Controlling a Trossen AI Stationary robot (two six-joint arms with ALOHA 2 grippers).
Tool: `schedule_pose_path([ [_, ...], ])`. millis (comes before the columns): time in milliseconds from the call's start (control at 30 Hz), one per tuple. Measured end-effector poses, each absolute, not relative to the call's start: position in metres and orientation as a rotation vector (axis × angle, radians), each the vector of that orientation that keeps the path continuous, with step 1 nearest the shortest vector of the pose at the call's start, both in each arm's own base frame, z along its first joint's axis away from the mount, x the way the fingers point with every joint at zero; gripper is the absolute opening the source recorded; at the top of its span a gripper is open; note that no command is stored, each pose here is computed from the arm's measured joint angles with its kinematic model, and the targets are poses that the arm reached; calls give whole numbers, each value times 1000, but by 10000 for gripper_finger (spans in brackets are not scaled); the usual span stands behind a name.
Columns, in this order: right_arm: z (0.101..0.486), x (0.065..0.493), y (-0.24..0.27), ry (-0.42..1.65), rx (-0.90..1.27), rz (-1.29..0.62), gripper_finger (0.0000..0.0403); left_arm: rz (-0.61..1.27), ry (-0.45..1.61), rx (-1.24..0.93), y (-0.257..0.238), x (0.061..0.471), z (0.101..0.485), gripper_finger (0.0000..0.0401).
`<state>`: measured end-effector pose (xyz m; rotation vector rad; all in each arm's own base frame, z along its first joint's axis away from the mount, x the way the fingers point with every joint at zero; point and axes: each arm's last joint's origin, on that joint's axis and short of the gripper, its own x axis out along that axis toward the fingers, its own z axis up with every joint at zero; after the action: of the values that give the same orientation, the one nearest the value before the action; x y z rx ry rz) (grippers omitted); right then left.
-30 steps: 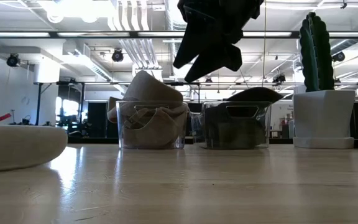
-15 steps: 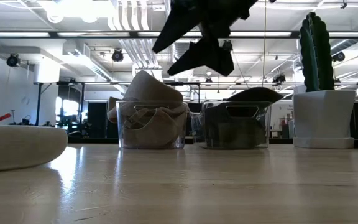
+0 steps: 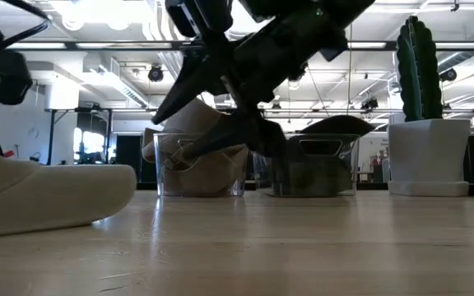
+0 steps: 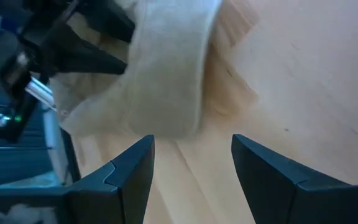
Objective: Pick & Place hat
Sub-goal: Put the brown cap into the left transparent bin
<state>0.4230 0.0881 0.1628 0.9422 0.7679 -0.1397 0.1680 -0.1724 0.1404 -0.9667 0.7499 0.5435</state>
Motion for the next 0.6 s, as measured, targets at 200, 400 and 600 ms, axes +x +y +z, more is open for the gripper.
schedule_pose_path([
  [200,158,431,83,742,979,-60,210,463,784,-773,-170,172,142,196],
  [400,142,434,82,786,989,-64,210,467,786,-727,-165,176,141,196],
  [600,123,440,80,777,1021,-71,210,419,803,-679,-159,186,142,196],
])
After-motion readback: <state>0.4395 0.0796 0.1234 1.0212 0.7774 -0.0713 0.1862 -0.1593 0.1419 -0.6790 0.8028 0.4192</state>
